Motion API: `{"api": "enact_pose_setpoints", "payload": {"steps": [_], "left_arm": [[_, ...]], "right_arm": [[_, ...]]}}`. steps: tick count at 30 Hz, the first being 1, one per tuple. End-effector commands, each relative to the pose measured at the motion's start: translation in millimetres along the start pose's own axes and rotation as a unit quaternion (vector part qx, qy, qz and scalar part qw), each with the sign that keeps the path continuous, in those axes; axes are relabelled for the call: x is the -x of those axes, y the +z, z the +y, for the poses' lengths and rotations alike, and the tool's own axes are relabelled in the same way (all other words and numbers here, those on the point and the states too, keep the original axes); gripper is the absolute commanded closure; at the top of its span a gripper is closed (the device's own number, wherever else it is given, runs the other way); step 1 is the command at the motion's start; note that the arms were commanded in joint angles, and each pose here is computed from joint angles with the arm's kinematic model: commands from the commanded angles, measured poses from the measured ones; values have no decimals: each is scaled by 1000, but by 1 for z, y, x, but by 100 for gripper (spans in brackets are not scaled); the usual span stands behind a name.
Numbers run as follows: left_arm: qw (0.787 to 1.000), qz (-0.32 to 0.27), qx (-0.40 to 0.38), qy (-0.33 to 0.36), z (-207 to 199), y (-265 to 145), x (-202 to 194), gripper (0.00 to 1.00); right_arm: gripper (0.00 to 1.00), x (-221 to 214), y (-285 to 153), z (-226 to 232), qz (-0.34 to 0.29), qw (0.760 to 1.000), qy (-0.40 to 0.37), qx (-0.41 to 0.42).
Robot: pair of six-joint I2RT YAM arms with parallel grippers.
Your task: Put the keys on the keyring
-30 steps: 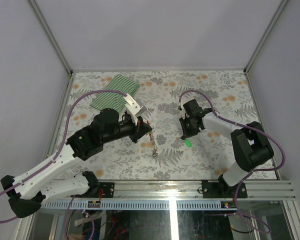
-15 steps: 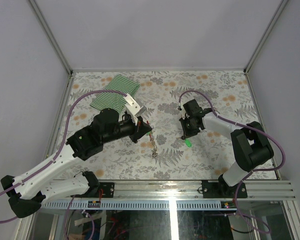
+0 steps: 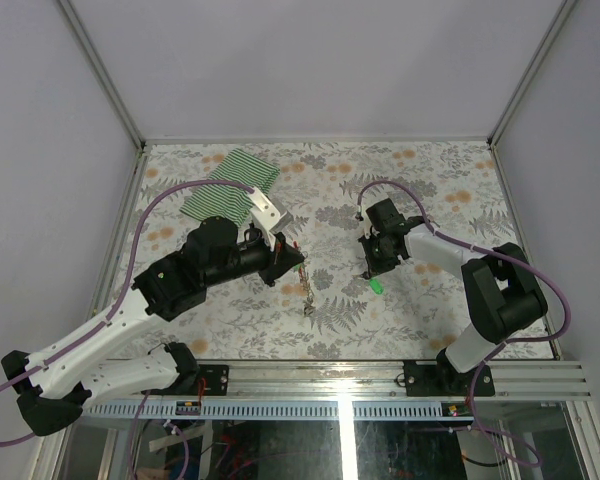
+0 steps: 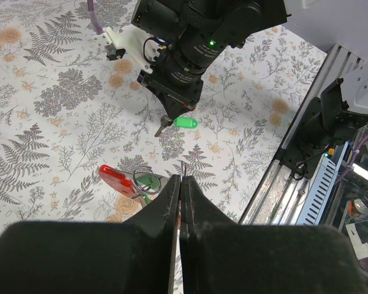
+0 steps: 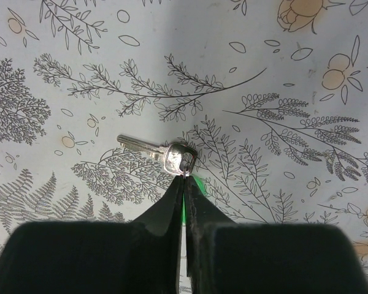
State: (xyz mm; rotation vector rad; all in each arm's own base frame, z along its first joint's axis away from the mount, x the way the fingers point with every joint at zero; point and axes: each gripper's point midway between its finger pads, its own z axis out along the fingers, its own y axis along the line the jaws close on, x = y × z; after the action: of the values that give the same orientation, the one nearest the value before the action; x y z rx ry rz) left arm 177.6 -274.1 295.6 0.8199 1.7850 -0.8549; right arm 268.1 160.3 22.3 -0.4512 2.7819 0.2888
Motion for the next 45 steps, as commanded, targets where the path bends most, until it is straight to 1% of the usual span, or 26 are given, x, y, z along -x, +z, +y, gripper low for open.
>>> {"api": "enact_pose_setpoints", "payload": {"steps": [1,5,10,14,18,23,25,29,32,37,41,45], "left_arm": [[999,-48,-9,4,-4,-4,27,100],[999,-48,-9,4,-4,-3,27,100],[998,-57,-2,10,-2,-3,33,100],[998,-67,-2,19,-2,-3,41,100],[996,-87,-9,31,-5,-5,54,100],[992,-109,-26,53,-13,-10,72,100],[990,-118,-35,62,-17,-12,79,100],[985,-138,-65,82,-29,-17,93,100],[980,-141,-91,104,-39,-19,101,100],[976,-147,-98,128,-42,-19,109,100],[975,-154,-86,136,-39,-18,117,100],[972,-172,-79,140,-40,-20,126,100]], "right_arm": [[100,20,-13,5,-32,999,-10,12],[100,27,-24,8,-52,998,-20,19],[100,40,-55,21,-103,991,-60,54],[100,52,-87,35,-161,979,-90,87],[100,64,-128,53,-233,957,-121,123],[100,77,-195,78,-338,912,-156,174],[100,78,-223,89,-374,890,-174,196],[100,77,-280,112,-444,837,-203,246],[100,71,-316,131,-469,801,-228,294],[100,62,-358,157,-480,752,-267,366],[100,57,-375,166,-493,722,-290,389],[100,51,-385,173,-497,701,-294,418]]}}
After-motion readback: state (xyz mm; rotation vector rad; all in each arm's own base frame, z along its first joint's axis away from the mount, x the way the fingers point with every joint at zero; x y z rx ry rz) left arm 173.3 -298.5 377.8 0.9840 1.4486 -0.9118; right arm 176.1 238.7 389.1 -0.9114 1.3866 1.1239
